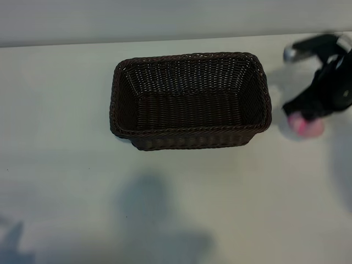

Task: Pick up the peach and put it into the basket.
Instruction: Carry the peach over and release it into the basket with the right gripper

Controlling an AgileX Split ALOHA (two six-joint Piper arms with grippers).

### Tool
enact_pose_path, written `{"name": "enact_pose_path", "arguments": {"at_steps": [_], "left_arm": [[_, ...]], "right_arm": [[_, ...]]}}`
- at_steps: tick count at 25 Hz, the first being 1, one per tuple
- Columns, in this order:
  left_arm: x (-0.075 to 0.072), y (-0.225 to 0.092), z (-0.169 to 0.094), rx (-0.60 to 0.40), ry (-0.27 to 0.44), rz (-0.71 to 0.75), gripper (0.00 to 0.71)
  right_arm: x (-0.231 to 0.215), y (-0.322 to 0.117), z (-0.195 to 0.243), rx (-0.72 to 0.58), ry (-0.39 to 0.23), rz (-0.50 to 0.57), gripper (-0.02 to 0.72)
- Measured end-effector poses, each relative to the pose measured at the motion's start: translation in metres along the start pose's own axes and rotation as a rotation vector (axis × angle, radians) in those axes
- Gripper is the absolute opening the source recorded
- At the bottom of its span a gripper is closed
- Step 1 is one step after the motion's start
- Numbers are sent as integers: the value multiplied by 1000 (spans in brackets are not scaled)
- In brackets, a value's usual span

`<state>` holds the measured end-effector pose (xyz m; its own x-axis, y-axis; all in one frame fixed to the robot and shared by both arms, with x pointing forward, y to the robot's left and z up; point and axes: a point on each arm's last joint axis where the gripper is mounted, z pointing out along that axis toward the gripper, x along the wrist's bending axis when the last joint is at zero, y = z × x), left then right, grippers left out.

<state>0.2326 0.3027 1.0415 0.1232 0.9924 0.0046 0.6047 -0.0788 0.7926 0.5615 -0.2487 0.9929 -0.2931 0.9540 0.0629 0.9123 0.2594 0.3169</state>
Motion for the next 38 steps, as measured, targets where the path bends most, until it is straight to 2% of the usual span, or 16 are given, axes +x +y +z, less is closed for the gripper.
{"name": "enact_pose_path", "arguments": {"at_steps": [5,10,14,19,25,30,38], "left_arm": [[0,0,0,0,0,0,592],[0,0,0,0,0,0,592],[0,0,0,0,0,0,592],[0,0,0,0,0,0,592],[0,0,0,0,0,0,592],[0,0,0,0,0,0,592],[0,0,0,0,0,0,592]], "right_arm": [[5,26,-69,-150,-15,4,48],[8,42,-105,-231,-5,22,48],[19,47,-110,-261,70,24,48],[64,50,-108,-268,153,-100,48],[116,59,-85,-298,208,-218,48],[130,67,-36,-233,168,-283,48],[129,73,38,-143,134,-279,48]]}}
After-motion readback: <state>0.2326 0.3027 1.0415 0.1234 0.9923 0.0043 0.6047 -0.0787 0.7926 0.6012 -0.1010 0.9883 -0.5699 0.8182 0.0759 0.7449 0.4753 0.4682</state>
